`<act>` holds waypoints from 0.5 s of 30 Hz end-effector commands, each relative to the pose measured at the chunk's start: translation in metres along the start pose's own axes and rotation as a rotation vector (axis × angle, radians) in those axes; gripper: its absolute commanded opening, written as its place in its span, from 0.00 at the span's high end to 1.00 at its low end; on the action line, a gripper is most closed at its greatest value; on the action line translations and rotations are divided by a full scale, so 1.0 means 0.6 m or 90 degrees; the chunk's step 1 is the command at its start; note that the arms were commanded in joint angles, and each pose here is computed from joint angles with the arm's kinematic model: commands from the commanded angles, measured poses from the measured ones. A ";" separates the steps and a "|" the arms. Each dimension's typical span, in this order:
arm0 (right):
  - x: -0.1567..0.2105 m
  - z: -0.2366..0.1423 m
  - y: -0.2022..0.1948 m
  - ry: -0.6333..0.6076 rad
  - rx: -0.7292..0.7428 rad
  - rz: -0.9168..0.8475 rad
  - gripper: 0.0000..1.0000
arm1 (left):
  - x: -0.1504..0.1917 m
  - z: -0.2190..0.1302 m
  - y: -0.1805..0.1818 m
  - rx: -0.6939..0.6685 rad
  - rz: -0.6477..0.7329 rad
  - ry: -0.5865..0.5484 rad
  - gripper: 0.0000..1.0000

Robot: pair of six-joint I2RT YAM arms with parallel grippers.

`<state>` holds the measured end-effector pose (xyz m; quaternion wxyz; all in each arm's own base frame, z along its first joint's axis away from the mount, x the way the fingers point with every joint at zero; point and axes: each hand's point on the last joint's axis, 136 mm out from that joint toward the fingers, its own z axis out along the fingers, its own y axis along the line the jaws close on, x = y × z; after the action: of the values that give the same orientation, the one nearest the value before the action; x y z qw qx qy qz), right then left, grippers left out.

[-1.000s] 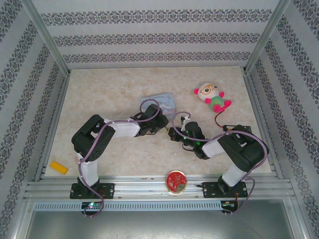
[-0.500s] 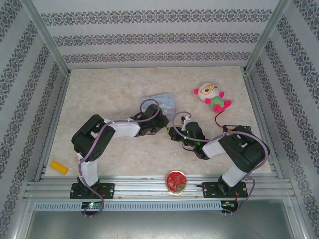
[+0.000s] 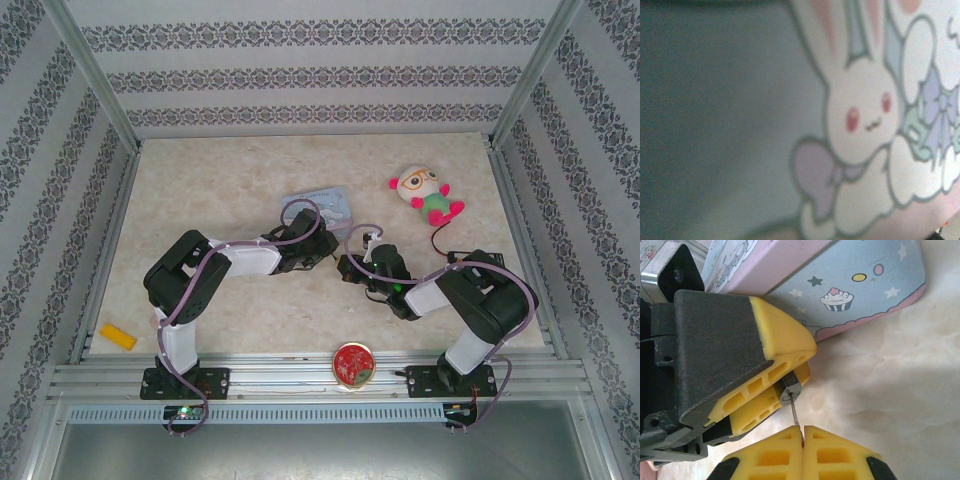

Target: Unlock the padlock with the key

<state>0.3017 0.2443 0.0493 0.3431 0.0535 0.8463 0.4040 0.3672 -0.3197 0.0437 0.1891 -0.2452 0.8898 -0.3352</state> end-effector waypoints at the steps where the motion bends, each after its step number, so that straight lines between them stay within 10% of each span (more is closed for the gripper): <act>1: -0.022 0.012 0.023 -0.028 -0.024 0.002 1.00 | 0.038 0.010 0.008 0.004 -0.038 0.071 1.00; 15: -0.053 0.018 0.017 -0.069 -0.055 0.045 1.00 | 0.042 0.007 0.003 0.001 -0.018 0.083 1.00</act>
<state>0.3077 0.2485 0.0438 0.3319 0.0733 0.8364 0.4300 0.3717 -0.3170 0.0439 0.1951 -0.2491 0.8876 -0.3347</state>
